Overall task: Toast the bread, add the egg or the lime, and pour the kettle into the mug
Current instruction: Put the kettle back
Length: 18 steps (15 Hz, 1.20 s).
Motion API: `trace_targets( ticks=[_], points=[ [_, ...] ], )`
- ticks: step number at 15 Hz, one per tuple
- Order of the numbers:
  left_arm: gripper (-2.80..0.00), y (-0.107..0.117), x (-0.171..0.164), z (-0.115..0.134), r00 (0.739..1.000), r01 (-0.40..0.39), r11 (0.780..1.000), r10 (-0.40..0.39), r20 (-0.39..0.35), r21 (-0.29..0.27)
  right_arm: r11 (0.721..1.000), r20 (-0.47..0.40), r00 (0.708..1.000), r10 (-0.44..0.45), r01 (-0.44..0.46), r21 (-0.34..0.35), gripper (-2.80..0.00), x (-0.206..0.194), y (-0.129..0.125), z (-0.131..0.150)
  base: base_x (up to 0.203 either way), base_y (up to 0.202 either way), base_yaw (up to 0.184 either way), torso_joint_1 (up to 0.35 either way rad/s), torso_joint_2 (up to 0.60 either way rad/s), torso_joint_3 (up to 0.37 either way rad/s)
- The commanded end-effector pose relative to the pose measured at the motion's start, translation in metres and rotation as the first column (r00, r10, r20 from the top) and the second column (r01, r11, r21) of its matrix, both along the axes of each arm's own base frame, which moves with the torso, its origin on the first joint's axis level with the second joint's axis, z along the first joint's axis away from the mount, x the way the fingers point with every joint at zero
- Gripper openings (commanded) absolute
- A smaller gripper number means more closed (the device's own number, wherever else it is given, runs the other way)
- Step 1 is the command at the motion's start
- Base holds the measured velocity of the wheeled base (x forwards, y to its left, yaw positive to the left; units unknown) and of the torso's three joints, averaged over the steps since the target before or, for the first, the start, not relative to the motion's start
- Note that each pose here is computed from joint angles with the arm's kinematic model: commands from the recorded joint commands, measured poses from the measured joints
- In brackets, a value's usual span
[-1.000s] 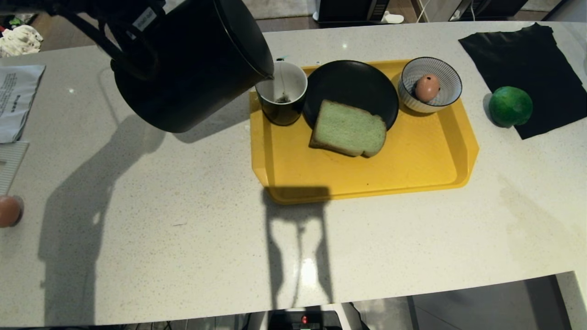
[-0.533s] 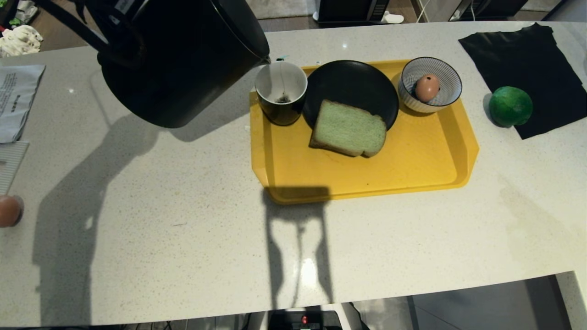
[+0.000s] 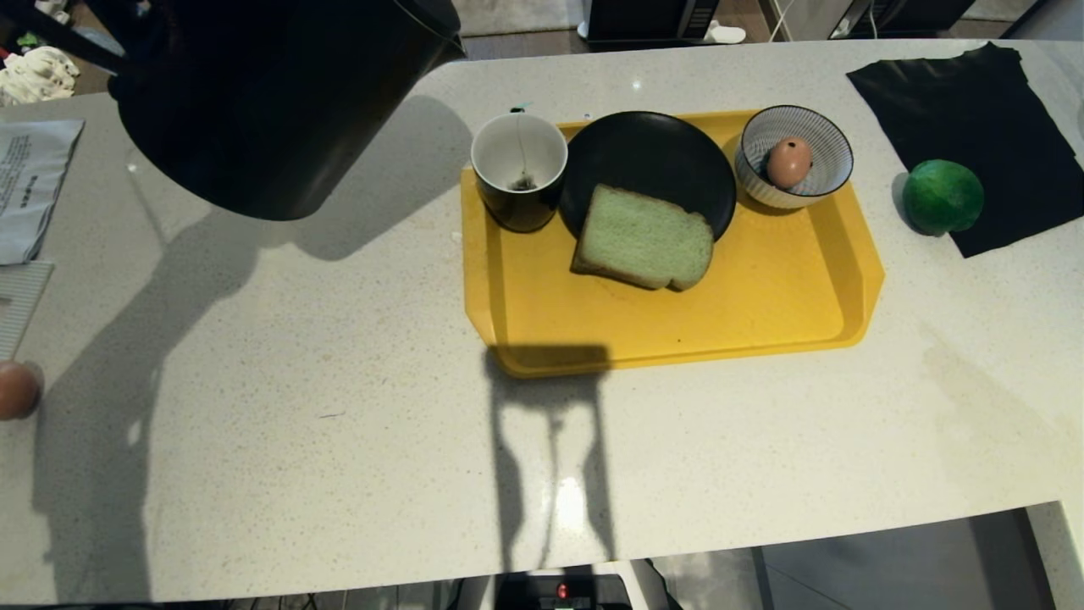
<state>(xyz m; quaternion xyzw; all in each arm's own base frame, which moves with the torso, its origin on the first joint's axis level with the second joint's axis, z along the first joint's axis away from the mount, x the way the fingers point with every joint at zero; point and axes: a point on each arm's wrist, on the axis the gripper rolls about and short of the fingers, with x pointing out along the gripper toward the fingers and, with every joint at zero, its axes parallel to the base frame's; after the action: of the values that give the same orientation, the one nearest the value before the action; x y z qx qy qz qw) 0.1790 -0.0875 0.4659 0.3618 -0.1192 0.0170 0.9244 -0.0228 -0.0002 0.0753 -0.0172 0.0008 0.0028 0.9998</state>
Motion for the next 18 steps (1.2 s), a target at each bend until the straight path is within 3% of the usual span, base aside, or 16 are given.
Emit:
trace_targets(
  ticks=[1,5,7,11,14,18],
  points=[
    [-2.80,0.013,-0.012,0.002,1.000,-0.001,1.000,0.001,0.019,-0.016,1.000,-0.003,1.000,0.001,-0.001,-0.001,-2.80,0.000,0.000,0.000,0.000,0.000,0.000,0.000,0.00,0.000],
    [-2.80,0.039,-0.019,-0.008,1.000,0.025,0.997,-0.025,0.005,-0.077,1.000,-0.003,1.000,0.001,-0.001,-0.001,-2.80,0.000,0.000,0.000,0.000,0.000,0.000,0.000,0.00,0.000],
    [-2.80,0.043,-0.017,-0.014,0.999,0.028,0.990,-0.025,0.021,-0.140,1.000,-0.002,1.000,0.001,-0.001,0.000,-2.80,0.000,0.000,0.000,0.000,0.000,0.000,0.000,0.00,0.000],
    [-2.80,0.062,0.007,-0.031,0.984,0.000,0.977,0.038,0.175,-0.215,1.000,-0.003,1.000,0.001,-0.001,-0.001,-2.80,0.000,0.000,0.000,0.000,0.000,0.000,0.000,0.00,0.000],
    [-2.80,0.089,0.030,-0.053,0.965,0.066,0.975,-0.008,0.264,-0.211,1.000,-0.002,1.000,0.001,-0.001,-0.001,-2.80,0.000,0.000,0.000,0.000,0.000,0.000,0.000,0.00,0.000],
    [-2.80,0.094,0.065,-0.070,0.940,0.124,0.960,-0.033,0.339,-0.251,1.000,-0.001,1.000,0.001,-0.001,-0.001,-2.80,0.000,0.000,0.000,0.000,0.000,0.000,0.000,0.00,0.000]
  ],
)
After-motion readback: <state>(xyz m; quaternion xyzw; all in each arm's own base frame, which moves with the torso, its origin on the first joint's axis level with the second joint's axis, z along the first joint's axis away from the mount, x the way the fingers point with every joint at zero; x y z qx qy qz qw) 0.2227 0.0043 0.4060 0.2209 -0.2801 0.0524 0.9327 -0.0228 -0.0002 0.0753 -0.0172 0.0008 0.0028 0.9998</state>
